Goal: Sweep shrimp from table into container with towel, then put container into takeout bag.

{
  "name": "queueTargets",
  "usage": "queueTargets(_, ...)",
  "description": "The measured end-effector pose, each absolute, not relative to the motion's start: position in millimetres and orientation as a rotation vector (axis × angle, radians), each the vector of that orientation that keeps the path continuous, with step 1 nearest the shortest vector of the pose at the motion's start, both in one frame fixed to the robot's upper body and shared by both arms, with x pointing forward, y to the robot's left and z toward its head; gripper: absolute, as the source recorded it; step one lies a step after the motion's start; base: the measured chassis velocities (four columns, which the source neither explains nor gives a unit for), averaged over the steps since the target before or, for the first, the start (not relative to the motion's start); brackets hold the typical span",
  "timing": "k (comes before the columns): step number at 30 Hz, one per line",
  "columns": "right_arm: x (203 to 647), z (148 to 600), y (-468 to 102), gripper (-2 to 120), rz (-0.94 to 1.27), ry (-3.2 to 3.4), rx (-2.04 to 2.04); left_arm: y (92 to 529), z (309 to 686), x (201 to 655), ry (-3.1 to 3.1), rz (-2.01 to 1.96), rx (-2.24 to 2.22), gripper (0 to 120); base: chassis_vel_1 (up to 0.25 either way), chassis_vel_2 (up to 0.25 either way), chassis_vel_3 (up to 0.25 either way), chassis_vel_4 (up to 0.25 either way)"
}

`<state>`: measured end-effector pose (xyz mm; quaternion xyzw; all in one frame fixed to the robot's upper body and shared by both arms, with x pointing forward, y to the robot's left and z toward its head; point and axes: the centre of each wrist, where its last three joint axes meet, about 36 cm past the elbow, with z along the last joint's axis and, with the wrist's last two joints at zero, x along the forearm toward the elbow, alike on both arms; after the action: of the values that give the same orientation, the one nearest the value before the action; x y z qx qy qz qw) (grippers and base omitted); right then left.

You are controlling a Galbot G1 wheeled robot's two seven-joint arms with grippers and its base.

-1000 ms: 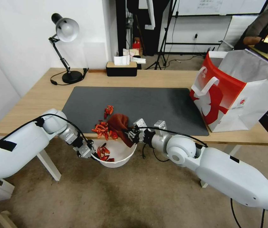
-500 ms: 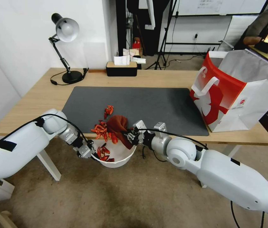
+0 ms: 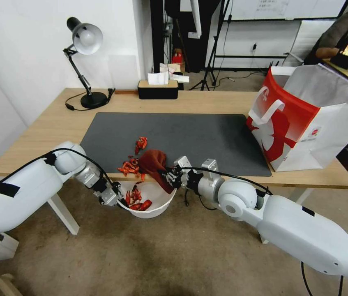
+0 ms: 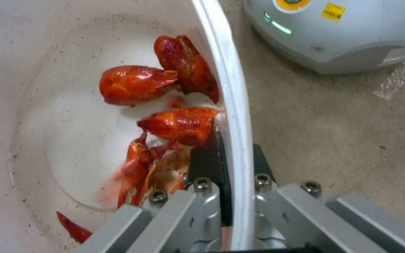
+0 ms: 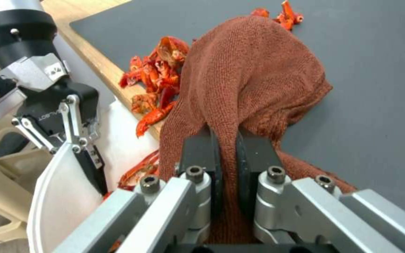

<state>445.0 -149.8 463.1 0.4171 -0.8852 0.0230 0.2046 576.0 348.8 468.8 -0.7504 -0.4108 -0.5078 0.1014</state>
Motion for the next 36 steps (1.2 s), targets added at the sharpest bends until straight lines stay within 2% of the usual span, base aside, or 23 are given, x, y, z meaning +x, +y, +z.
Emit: queueTargets(36, 405, 461, -161, 5, 0.027, -2.440, 1.192, 347, 470, 579, -1.221, -1.498, -2.218, 0, 0.000, 0.000, 0.000, 0.000)
